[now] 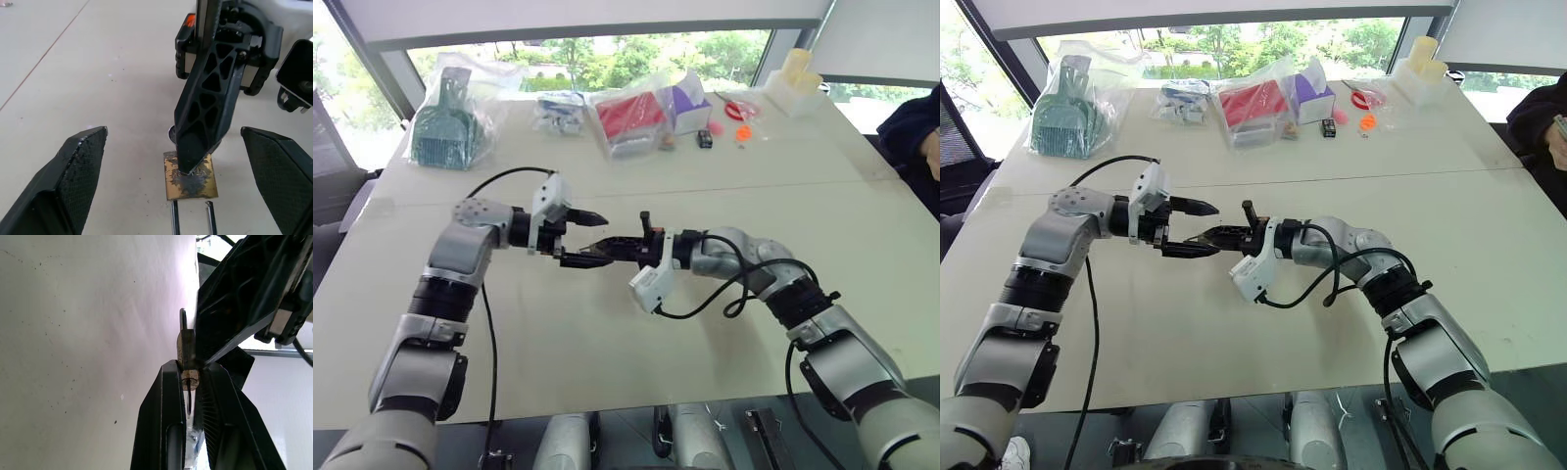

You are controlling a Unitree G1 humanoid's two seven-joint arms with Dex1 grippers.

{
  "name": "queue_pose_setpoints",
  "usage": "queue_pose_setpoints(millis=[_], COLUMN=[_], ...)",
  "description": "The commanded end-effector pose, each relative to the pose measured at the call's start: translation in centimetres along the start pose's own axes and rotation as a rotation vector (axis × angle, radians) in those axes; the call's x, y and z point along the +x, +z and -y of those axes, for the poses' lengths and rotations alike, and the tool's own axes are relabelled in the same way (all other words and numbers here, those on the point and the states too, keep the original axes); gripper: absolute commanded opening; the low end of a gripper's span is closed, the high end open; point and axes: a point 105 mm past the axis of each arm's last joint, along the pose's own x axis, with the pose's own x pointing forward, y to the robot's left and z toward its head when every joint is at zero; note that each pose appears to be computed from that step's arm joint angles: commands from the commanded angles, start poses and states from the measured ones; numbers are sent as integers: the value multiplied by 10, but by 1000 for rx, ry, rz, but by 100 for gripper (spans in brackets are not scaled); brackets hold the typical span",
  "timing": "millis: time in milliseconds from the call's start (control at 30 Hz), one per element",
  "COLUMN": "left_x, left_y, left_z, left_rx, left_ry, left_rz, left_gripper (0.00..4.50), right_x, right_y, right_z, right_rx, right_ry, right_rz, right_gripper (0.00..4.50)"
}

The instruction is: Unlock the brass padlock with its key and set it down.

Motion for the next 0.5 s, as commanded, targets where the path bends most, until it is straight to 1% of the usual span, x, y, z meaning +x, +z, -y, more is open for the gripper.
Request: queue_pose_setpoints(millis=[33,100,167,200,267,367,500], left_x=[-19,-26,-30,-32,-36,-34,-21], left_y=[23,27,26,26,24,19,5], left_z=[-1,0,1,0,2,6,15], left_rx=[39,28,17,6,-14,-17,-13], left_ry=[64,92,114,140,168,181,167], left_rz=[75,93,88,97,110,104,80], left_gripper=[446,446,446,423,364,241,79], right_x=[-3,-4,-5,-5,-6,-5,-3], right_y=[2,0,-1,-2,-3,-4,-4], right_z=[15,13,12,12,12,12,12], right_rx=[-19,-8,-4,0,8,11,11], right_ry=[-52,-53,-53,-55,-60,-63,-60], right_rz=[9,-4,-11,-16,-23,-26,-24], right_gripper=[0,0,0,0,0,0,0])
